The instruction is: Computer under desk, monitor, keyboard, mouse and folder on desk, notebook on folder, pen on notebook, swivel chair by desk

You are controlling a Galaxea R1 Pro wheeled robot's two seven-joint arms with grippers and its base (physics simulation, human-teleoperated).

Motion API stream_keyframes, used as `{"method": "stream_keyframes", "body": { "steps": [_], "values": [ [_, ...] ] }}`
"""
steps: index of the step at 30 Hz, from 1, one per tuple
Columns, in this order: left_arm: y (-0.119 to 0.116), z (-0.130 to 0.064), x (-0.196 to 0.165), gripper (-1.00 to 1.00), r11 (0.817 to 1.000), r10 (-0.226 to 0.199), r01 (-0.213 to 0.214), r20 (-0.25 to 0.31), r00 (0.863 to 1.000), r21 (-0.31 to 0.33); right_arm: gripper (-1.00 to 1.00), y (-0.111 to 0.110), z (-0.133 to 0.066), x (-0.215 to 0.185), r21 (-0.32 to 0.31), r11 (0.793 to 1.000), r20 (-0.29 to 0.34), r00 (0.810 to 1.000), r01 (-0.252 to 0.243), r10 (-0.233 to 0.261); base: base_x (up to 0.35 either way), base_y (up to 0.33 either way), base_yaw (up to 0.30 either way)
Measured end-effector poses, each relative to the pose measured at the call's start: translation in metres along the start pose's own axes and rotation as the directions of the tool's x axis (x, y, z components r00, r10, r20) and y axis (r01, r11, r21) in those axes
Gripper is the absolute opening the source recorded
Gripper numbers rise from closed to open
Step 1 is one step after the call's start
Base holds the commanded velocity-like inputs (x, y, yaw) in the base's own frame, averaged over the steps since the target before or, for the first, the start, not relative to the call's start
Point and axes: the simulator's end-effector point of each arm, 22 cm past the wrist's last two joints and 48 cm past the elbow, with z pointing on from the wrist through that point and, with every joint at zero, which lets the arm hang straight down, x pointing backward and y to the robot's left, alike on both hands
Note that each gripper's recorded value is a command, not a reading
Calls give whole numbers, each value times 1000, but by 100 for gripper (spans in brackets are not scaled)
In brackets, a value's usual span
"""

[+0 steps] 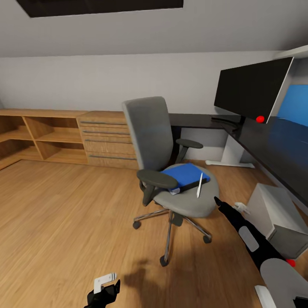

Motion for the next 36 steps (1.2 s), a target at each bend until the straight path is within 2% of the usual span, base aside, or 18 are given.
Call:
{"method": "stream_keyframes", "body": {
  "steps": [16,36],
  "values": [
    [-1,0,3,100,1000,3,-3,-5,1000,2,100,-4,-1,-1,7,1000,-1,1000,-8,8,110,0,0],
    [-3,0,5,100,1000,10,-10,-10,1000,7,100,-23,-4,8,47,995,-17,996,-91,92,5,0,0]
  ]
}}
